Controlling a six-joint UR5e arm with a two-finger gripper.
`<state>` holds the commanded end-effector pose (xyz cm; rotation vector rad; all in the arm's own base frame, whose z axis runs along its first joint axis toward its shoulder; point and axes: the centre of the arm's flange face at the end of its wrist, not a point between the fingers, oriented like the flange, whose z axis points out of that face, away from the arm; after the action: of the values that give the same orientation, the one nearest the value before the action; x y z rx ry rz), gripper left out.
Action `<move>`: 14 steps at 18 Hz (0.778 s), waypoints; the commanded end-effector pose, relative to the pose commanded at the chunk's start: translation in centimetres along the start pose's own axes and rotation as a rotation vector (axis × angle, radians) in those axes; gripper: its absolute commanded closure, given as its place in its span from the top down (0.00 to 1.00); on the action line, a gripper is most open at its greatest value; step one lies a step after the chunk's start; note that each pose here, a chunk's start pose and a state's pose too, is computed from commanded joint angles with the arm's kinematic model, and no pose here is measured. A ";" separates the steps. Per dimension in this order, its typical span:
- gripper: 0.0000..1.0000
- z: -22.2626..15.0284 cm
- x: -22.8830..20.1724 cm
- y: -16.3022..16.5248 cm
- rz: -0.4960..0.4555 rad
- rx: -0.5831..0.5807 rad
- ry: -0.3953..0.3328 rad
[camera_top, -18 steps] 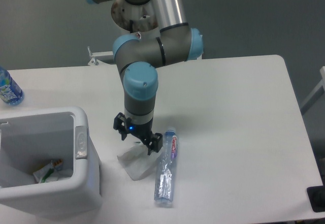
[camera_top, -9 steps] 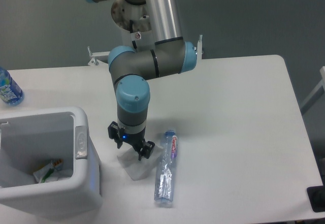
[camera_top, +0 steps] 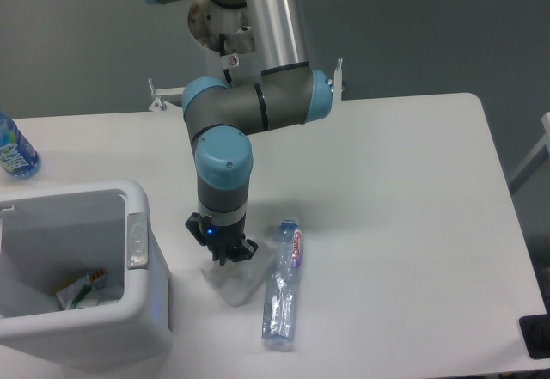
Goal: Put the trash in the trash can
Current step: 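Lower the gripper onto the tissue and close on it, then lift the tissue and carry it over the white trash bin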
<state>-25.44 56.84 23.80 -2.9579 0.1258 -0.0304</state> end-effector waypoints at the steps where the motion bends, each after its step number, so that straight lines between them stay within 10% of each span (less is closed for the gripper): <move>1: 0.00 -0.4 0.1 0.0 0.000 0.002 -0.002; 14: 0.00 -18.5 -4.1 -1.3 -0.182 0.346 -0.109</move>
<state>-29.94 55.14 42.19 -2.6082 -0.1486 0.0770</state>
